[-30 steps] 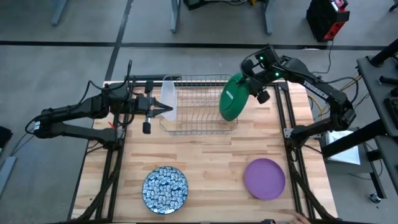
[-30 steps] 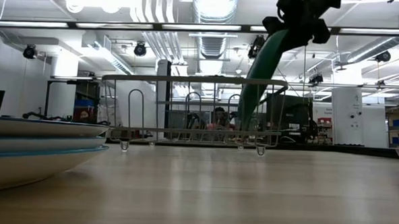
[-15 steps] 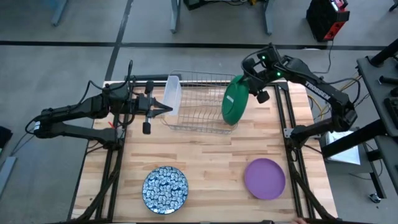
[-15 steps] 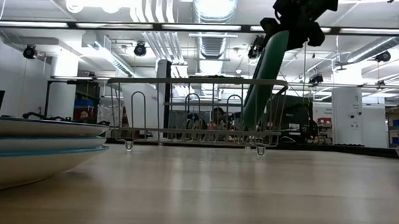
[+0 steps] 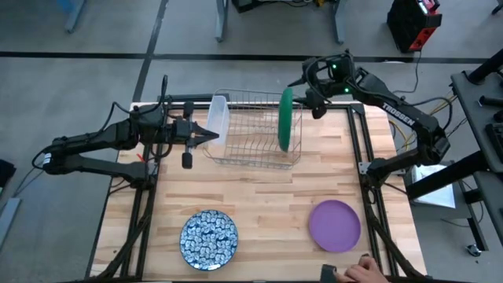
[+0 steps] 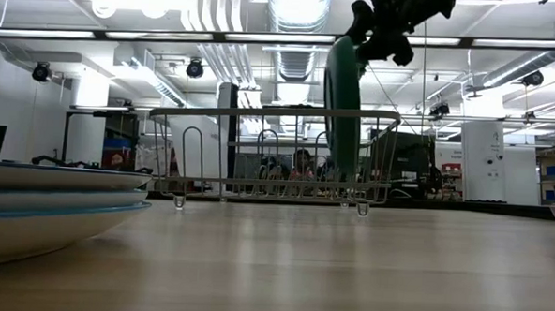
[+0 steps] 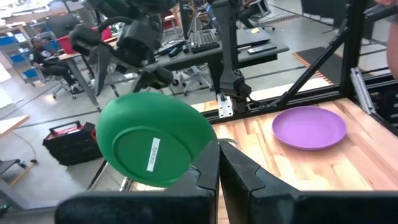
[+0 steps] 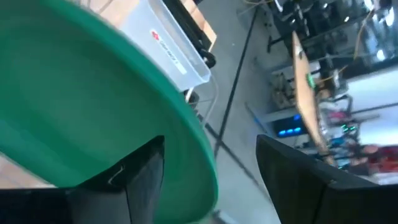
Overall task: Sort dishes
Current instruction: Put the green plate into the dish rack
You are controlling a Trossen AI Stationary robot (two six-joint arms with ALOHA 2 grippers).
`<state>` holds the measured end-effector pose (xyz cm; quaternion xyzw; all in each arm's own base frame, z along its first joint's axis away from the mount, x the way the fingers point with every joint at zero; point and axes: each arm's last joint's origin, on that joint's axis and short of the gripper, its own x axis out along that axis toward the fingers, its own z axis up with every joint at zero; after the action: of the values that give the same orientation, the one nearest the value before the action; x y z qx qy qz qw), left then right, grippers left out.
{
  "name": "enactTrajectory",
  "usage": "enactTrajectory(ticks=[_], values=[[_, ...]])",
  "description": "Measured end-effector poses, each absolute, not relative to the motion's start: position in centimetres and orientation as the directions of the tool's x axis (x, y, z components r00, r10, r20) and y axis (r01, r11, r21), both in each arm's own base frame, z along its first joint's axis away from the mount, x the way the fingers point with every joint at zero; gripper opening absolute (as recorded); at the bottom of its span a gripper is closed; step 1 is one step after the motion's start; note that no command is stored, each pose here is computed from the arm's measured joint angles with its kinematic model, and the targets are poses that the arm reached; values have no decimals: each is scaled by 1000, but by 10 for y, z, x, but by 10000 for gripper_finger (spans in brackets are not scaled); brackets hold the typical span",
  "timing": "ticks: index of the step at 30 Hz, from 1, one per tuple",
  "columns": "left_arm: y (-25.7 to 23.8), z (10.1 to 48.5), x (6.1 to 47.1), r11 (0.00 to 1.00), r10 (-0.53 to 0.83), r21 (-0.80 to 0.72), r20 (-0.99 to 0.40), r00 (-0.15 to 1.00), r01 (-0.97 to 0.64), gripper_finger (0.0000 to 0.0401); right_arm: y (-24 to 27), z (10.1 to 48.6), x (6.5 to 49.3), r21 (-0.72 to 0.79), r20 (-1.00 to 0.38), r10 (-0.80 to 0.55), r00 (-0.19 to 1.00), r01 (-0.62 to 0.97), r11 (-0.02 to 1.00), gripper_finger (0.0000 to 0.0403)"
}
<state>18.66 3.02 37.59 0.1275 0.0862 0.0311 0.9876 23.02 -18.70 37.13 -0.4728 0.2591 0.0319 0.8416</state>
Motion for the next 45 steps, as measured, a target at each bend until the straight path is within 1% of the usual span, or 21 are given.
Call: enactTrajectory(ticks=[4,8,12,15,18,20,26,30,33,36,39,42,45], values=[[30,376,187,966,84,257,-163,983,-40,0,-188,369,232,-777,-470,-189,862,-303,551,223],[30,376,187,967,84,251,-163,983,-41,0,-187,361,230,-725,-538,-166,827,-353,591,204],[30,376,187,967,84,250,-163,983,-41,0,-185,356,227,-684,-596,-189,781,-369,629,176],[30,375,188,968,84,249,-166,983,-41,0,-186,356,227,-645,-597,-197,778,-319,694,153],[31,374,190,969,84,243,-176,981,-39,0,-187,358,230,-555,-573,-210,793,-187,810,130],[31,371,194,972,83,234,-188,979,-38,0,-189,359,234,-499,-550,-217,807,-110,860,118],[34,361,208,975,82,220,-243,967,-27,0,-192,346,244,-436,-586,-186,789,-114,893,97],[36,354,216,974,103,223,-276,956,-40,0,-193,335,256,-396,-610,-158,777,-126,910,101],[39,350,220,952,193,287,-301,934,-104,0,-190,324,269,-338,-629,-121,768,-129,932,112],[43,349,219,891,309,423,-305,901,-162,0,-178,311,289,-268,-648,-64,759,-148,952,128],[50,355,216,810,398,548,-257,881,-206,0,-162,298,312,-224,-664,-34,747,-155,962,146],[57,364,209,730,464,639,-204,862,-241,0,-145,286,332,-228,-701,-87,707,-107,968,164],[64,374,199,681,504,679,-165,848,-273,0,-131,282,350,-218,-712,-120,692,-55,974,179]])
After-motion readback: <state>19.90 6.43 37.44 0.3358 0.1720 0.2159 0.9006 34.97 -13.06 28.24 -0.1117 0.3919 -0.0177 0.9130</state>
